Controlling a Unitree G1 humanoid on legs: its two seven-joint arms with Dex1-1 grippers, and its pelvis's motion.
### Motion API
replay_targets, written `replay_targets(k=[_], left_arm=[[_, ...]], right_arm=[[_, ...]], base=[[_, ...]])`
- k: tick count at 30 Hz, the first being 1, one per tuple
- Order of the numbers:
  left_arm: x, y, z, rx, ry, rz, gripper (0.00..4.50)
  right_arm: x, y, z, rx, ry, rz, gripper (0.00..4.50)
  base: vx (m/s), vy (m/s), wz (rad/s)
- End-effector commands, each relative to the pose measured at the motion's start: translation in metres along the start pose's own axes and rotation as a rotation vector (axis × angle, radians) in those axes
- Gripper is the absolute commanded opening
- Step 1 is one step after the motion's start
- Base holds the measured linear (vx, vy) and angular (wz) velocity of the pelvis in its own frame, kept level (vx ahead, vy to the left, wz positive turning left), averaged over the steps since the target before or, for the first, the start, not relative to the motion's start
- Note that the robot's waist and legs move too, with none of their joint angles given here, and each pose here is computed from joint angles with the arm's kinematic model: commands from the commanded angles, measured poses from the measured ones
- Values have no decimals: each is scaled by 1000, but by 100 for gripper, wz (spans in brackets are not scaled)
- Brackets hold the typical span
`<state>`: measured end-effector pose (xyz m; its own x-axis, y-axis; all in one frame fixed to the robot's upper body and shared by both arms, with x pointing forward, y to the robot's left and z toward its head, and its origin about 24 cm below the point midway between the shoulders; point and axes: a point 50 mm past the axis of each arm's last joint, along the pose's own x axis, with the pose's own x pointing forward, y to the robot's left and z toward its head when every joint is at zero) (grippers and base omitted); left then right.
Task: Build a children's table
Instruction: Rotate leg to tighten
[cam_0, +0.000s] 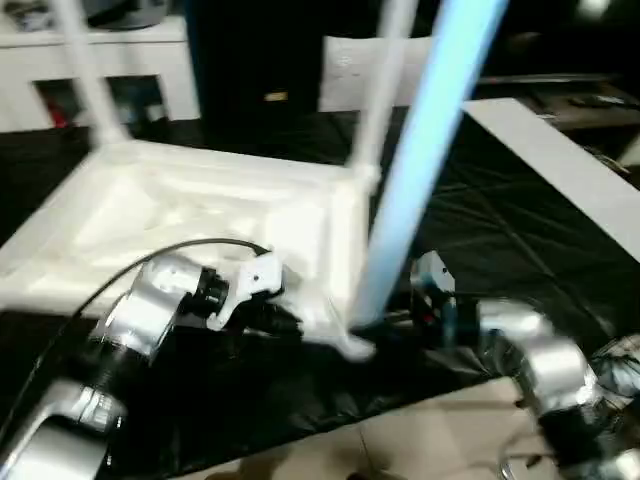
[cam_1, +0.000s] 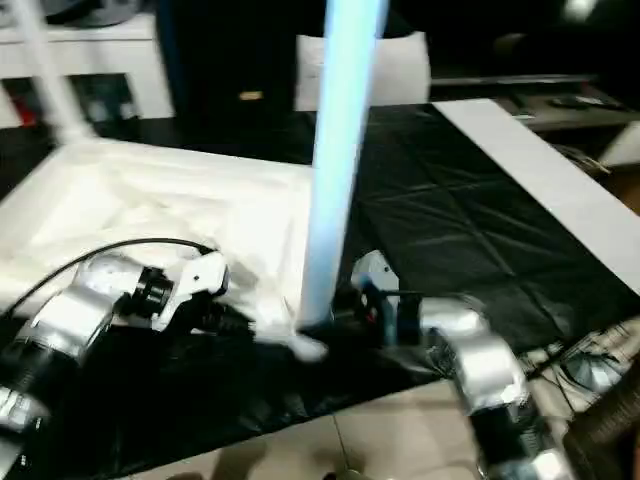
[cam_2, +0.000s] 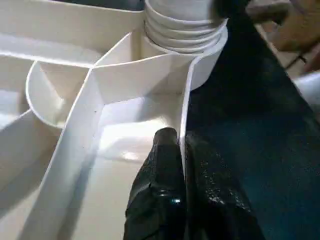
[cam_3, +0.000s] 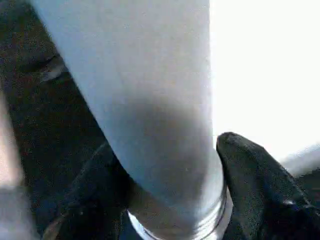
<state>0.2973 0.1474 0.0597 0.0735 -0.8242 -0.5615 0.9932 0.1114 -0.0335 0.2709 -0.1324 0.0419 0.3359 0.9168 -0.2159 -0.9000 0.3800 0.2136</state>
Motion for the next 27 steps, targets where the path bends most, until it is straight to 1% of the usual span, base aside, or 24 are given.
replay_targets(k=[1, 3, 4, 5, 7, 8, 9, 10, 12, 14, 15, 16, 17, 18, 19, 22, 23, 24, 27], left_arm=[[11, 3, 23, -60, -134, 196, 0], [14, 2, 24, -93, -145, 239, 0], [19, 0, 26, -117, -155, 280, 0], [21, 0, 28, -129, -159, 301, 0], [31, 0, 36, -177, -191, 379, 0], [31, 0, 37, -181, -194, 388, 0], [39, 2, 47, -214, -223, 443, 0], [39, 2, 48, -216, -225, 446, 0], [47, 3, 61, -211, -241, 502, 0], [48, 3, 62, -208, -241, 506, 0], [49, 3, 64, -186, -232, 489, 0], [49, 3, 63, -179, -226, 487, 0], [47, 3, 62, -161, -211, 485, 0], [46, 3, 61, -154, -203, 483, 0], [44, 4, 58, -145, -188, 483, 0], [41, 3, 54, -120, -159, 473, 0], [38, 3, 50, -111, -144, 469, 0], [36, 3, 46, -100, -128, 457, 0], [31, 4, 41, -81, -107, 436, 0]], right_arm=[[29, 16, 2, 50, -65, -22, 250], [36, 18, 1, 76, -80, -64, 248], [43, 19, 0, 99, -88, -102, 248], [47, 20, 0, 110, -91, -121, 248], [63, 19, 3, 168, -113, -210, 248], [64, 19, 4, 174, -115, -218, 248], [77, 18, 9, 215, -132, -287, 248], [78, 18, 10, 217, -133, -291, 248], [93, 16, 18, 250, -145, -372, 248], [94, 16, 19, 250, -146, -379, 248], [95, 15, 23, 227, -167, -388, 248], [95, 14, 23, 224, -173, -391, 283], [94, 14, 25, 211, -182, -395, 304], [92, 13, 25, 202, -187, -400, 304], [88, 11, 27, 191, -200, -407, 320], [81, 9, 28, 169, -203, -408, 330], [75, 8, 28, 144, -199, -396, 359], [68, 7, 26, 115, -194, -384, 359], [57, 5, 25, 66, -177, -351, 385]], base=[[0, 0, 0], [0, 0, 0], [0, 0, 0], [0, 0, 0], [0, 0, 0], [0, 0, 0], [0, 0, 0], [0, 0, 0], [0, 0, 0], [0, 0, 0], [0, 0, 0], [0, 0, 0], [0, 0, 0], [0, 0, 0], [0, 0, 0], [0, 0, 0], [0, 0, 0], [0, 0, 0], [0, 0, 0]])
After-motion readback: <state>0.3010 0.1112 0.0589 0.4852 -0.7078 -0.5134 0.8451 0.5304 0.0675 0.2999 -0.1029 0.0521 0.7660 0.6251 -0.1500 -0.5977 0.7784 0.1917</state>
